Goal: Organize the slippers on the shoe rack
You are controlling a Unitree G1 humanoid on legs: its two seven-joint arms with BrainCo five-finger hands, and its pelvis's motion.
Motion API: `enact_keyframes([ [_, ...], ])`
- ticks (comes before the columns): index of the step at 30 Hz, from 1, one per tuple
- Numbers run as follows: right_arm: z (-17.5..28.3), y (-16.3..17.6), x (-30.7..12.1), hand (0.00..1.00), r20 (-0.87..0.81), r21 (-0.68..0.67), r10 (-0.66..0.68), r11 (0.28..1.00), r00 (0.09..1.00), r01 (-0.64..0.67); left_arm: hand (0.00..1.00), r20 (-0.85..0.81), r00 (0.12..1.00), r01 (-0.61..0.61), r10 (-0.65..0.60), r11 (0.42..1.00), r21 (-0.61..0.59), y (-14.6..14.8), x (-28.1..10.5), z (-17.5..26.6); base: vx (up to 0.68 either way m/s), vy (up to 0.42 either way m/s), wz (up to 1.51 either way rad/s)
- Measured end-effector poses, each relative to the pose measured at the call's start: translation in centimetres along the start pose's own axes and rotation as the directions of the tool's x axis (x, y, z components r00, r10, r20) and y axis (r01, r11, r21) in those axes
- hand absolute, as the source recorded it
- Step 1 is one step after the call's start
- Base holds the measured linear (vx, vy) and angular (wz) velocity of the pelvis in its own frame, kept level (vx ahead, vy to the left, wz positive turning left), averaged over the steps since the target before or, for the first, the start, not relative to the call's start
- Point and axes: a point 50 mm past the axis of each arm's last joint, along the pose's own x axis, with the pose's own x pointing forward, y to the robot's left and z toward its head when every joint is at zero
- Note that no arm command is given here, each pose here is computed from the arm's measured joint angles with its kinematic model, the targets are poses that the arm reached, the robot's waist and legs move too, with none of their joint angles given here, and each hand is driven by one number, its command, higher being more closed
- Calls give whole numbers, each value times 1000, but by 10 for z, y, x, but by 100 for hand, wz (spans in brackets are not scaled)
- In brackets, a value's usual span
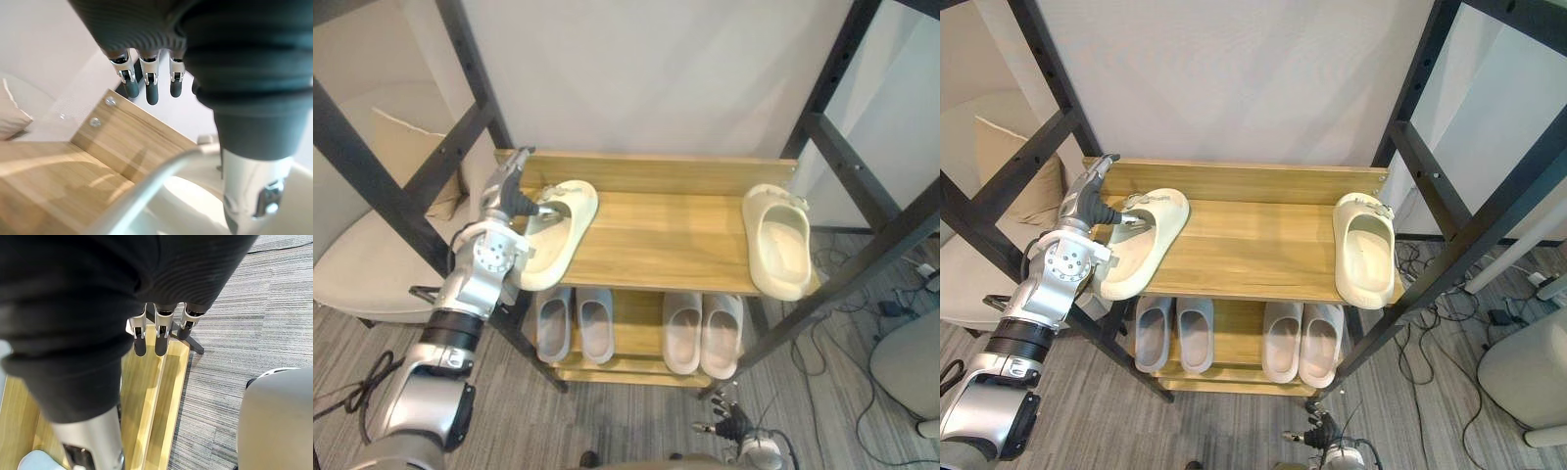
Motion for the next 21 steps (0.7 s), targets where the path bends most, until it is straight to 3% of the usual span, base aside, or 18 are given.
enact_keyframes([
  [10,1,-2,0,0,6,19,-12,1000,1000,12,100,0,1000,29,-29,999,33,-2,6,2,-25,-4,-9],
  [21,-2,-7,-1,0,-4,43,-50,998,999,50,100,1,1000,11,-11,1000,-18,-4,6,5,-1,-4,-3],
])
